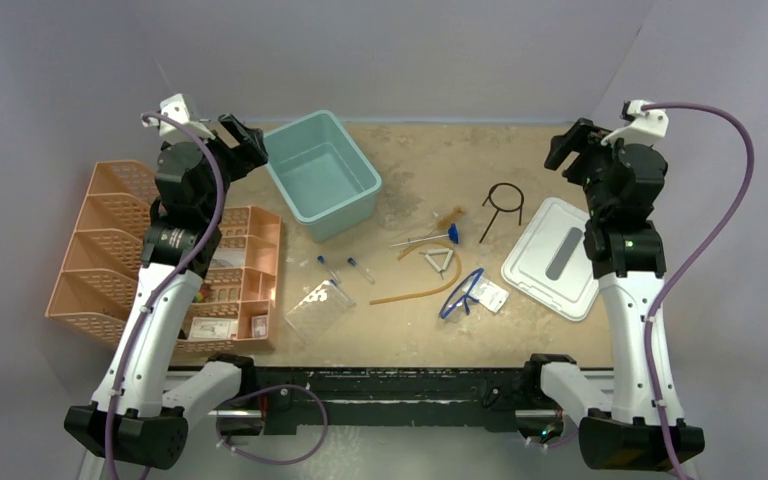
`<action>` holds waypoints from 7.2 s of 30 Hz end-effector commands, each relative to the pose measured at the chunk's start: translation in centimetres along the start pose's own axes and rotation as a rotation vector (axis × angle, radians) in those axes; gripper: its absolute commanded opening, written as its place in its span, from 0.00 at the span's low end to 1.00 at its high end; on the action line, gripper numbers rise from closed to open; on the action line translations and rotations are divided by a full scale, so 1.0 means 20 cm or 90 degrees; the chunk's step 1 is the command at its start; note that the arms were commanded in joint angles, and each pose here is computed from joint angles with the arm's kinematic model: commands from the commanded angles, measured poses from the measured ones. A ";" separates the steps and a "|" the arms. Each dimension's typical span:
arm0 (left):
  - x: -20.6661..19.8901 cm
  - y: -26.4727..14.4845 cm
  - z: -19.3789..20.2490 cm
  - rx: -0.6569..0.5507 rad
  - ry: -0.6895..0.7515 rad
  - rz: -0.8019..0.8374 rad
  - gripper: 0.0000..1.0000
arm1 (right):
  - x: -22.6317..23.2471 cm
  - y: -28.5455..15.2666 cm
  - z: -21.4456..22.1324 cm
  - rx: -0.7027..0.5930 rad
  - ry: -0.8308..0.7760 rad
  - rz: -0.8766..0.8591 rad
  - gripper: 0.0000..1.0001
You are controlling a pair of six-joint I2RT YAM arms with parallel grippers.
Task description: Organize the chemistry lab equipment
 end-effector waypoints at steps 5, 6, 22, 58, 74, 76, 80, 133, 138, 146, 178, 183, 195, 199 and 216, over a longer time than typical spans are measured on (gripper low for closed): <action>0.01 -0.04 -0.12 -0.106 -0.114 -0.012 0.84 | 0.05 -0.01 0.06 -0.009 0.093 -0.018 0.84; 0.01 -0.04 -0.11 -0.103 -0.118 -0.012 0.85 | 0.05 -0.01 0.09 -0.002 0.103 -0.018 0.85; -0.09 0.08 0.26 0.091 -0.161 0.134 0.87 | 0.03 0.26 0.79 0.414 0.105 0.094 0.72; -0.72 0.18 0.89 0.452 -0.317 0.349 0.77 | 0.03 0.67 0.88 0.433 -0.050 0.057 0.00; -1.33 0.17 1.08 0.496 -0.262 0.470 0.71 | 0.21 0.40 0.39 0.268 -0.053 -0.140 0.00; -1.36 0.16 1.09 0.461 -0.181 0.443 0.71 | 0.27 0.35 0.37 0.259 -0.091 -0.151 0.00; -1.36 0.14 1.17 0.444 -0.037 0.389 0.69 | 0.36 0.31 0.35 0.272 -0.122 -0.173 0.00; -1.10 0.26 0.88 0.264 0.140 0.169 0.00 | 0.91 0.12 0.00 0.186 0.010 -0.362 0.60; -0.91 0.40 0.68 0.232 0.101 0.108 0.00 | 0.84 0.08 -0.11 0.113 0.037 -0.316 0.64; -0.46 0.58 0.37 0.156 0.099 -0.083 0.00 | 0.82 0.17 -0.06 0.105 0.034 -0.268 0.66; 0.17 1.07 0.82 0.345 0.072 -0.249 0.00 | 0.88 0.31 0.27 0.220 0.020 -0.255 0.64; 0.20 1.14 0.86 0.338 0.059 -0.278 0.00 | 0.88 0.31 0.28 0.224 0.021 -0.258 0.64; 0.25 1.26 0.90 0.319 0.030 -0.290 0.16 | 0.87 0.31 0.31 0.238 0.012 -0.255 0.64; 0.21 1.26 0.87 0.319 0.020 -0.274 0.38 | 0.86 0.30 0.31 0.236 0.008 -0.251 0.64; -0.29 0.79 0.52 0.324 0.056 0.037 0.58 | 0.77 0.26 0.40 0.265 -0.009 -0.198 0.67</action>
Point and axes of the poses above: each gripper's point midway between its finger pads, its own y axis out along the fingers, its own x axis along the line the jaws close on, z = x × y, the point moved 4 cm from there along -y, back along the fingers, and after that the axes turned 10 degrees about -y, right-handed, at the moved point
